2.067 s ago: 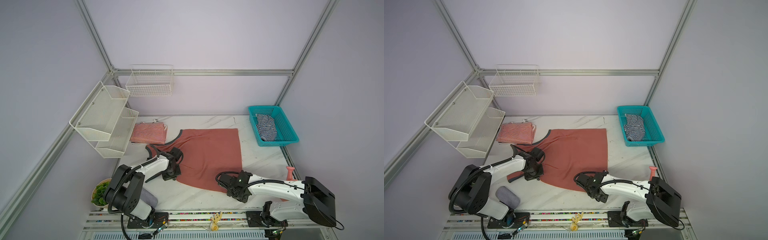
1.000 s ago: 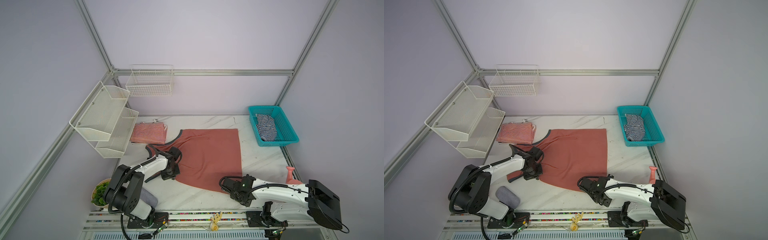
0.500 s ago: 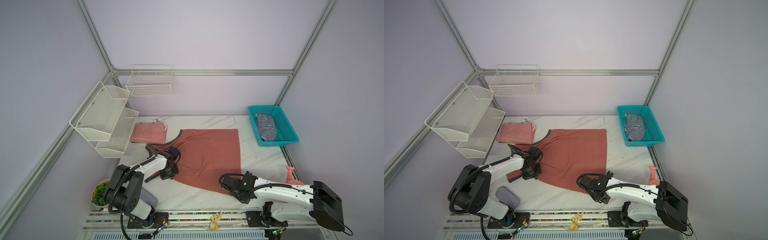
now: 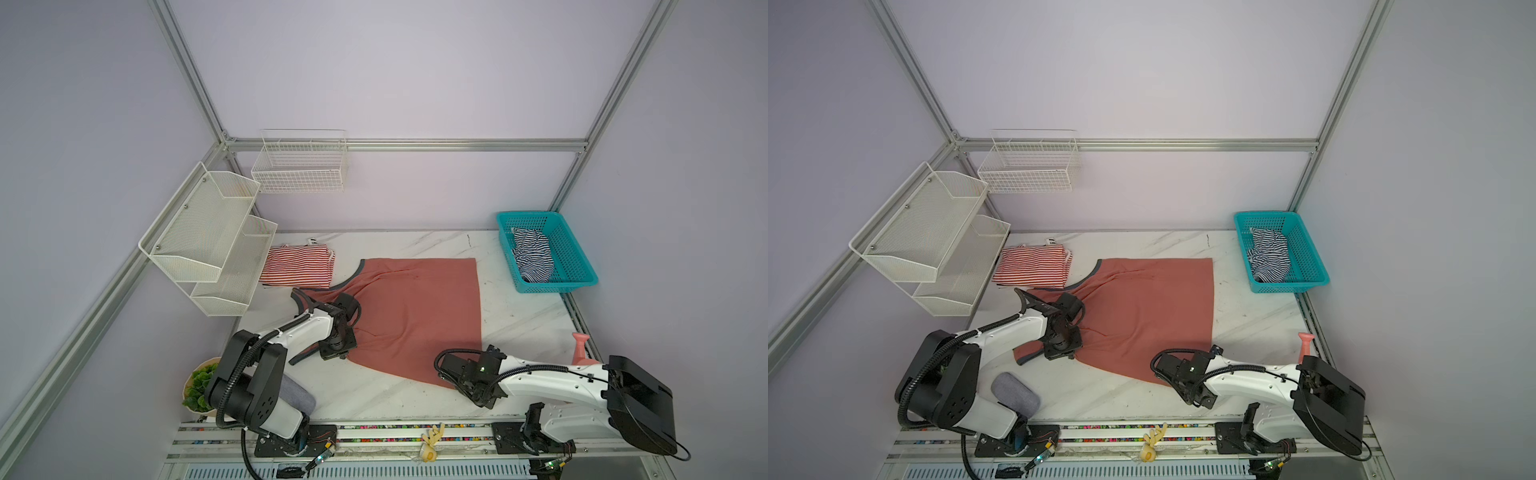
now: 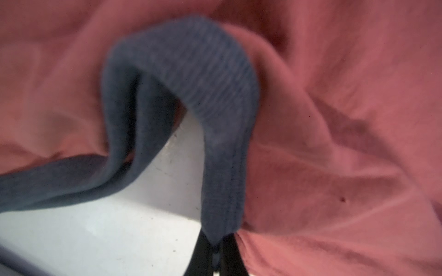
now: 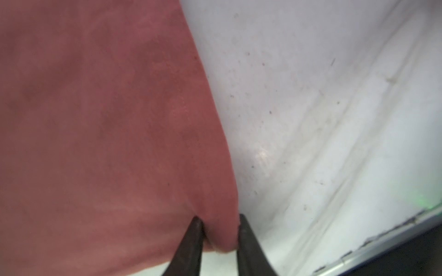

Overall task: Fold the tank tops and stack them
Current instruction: 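Lift the near hem with both grippers and fold it toward the far edge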

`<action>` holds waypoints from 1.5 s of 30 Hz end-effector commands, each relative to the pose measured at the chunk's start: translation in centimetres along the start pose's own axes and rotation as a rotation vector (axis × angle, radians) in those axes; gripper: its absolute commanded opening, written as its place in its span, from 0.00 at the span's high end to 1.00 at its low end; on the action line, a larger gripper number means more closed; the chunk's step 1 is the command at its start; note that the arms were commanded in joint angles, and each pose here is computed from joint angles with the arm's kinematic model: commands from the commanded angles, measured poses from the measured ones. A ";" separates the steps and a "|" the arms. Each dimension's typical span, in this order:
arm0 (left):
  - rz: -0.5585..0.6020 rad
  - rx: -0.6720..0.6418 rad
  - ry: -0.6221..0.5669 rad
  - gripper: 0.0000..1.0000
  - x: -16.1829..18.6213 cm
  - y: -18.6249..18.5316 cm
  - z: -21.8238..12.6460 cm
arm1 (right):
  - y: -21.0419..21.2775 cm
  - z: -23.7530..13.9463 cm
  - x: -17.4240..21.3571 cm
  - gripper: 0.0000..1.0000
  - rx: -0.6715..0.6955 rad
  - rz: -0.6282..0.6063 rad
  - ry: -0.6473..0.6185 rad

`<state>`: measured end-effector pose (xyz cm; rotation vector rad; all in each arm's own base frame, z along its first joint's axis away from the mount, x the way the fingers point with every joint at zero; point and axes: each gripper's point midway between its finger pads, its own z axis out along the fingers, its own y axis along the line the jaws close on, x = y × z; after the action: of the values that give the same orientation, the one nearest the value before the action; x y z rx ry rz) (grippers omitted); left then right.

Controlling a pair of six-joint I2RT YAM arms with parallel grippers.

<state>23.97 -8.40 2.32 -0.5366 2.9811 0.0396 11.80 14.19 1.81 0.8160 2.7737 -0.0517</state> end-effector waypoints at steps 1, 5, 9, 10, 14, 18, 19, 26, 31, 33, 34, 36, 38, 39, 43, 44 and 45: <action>0.010 -0.020 -0.010 1.00 0.2 1.0 -0.2 | -1.2 0.4 0.3 0.88 0.056 0.037 0.006; 0.010 0.019 -0.010 1.00 0.2 0.4 -0.9 | -1.1 -0.8 -0.5 1.00 0.028 0.059 -0.018; 0.029 0.075 -0.019 1.00 0.3 -0.6 -2.2 | -0.5 -3.3 -1.8 1.00 -0.018 0.090 -0.057; 0.033 0.105 -0.034 1.00 0.2 -0.9 -3.1 | -0.2 -4.3 -2.4 1.00 -0.041 0.101 -0.074; 0.074 0.198 -0.032 1.00 0.8 -2.3 -4.9 | 1.6 -7.7 -4.8 1.00 -0.136 0.109 -0.164; 0.091 0.263 -0.025 1.00 1.5 -3.1 -6.1 | 2.9 -10.2 -7.0 1.00 -0.200 0.119 -0.232; 0.091 0.273 -0.031 1.00 1.4 -3.2 -6.5 | 3.0 -10.5 -7.7 1.00 -0.206 0.120 -0.246; 0.134 0.266 -0.095 1.00 -0.9 -4.2 -8.7 | 3.3 -12.2 -13.9 1.00 -0.156 0.072 -0.338; 0.189 0.275 -0.102 1.00 -3.1 -6.2 -9.5 | 3.9 -12.4 -18.4 1.00 -0.086 -0.004 -0.367; 0.202 0.246 -0.095 1.00 -3.9 -6.6 -9.1 | 5.2 -12.1 -20.1 1.00 -0.108 -0.034 -0.365; 0.206 0.237 -0.098 1.00 -4.4 -6.7 -9.1 | 5.6 -11.6 -20.9 1.00 -0.114 -0.047 -0.355; 0.214 0.230 -0.099 1.00 -5.2 -7.1 -9.1 | 6.5 -10.5 -22.2 1.00 -0.130 -0.076 -0.333; 0.222 0.222 -0.099 1.00 -6.1 -7.6 -9.1 | 7.5 -8.9 -23.6 1.00 -0.135 -0.106 -0.305; 0.228 0.220 -0.100 1.00 -6.5 -7.9 -9.1 | 7.8 -8.4 -24.1 1.00 -0.136 -0.117 -0.295; 0.243 0.198 -0.087 0.99 -8.1 -9.0 -8.5 | 9.9 -6.6 -26.7 1.00 -0.169 -0.159 -0.259; 0.247 0.194 -0.085 0.99 -8.5 -9.2 -8.3 | 10.5 -6.1 -27.3 1.00 -0.182 -0.170 -0.250; 0.249 0.189 -0.083 0.99 -8.9 -9.4 -8.1 | 10.9 -5.7 -27.7 1.00 -0.186 -0.179 -0.242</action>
<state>32.09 -14.21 8.94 -0.1916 2.9750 -0.1856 36.33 8.26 13.66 0.6098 2.5763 -0.0189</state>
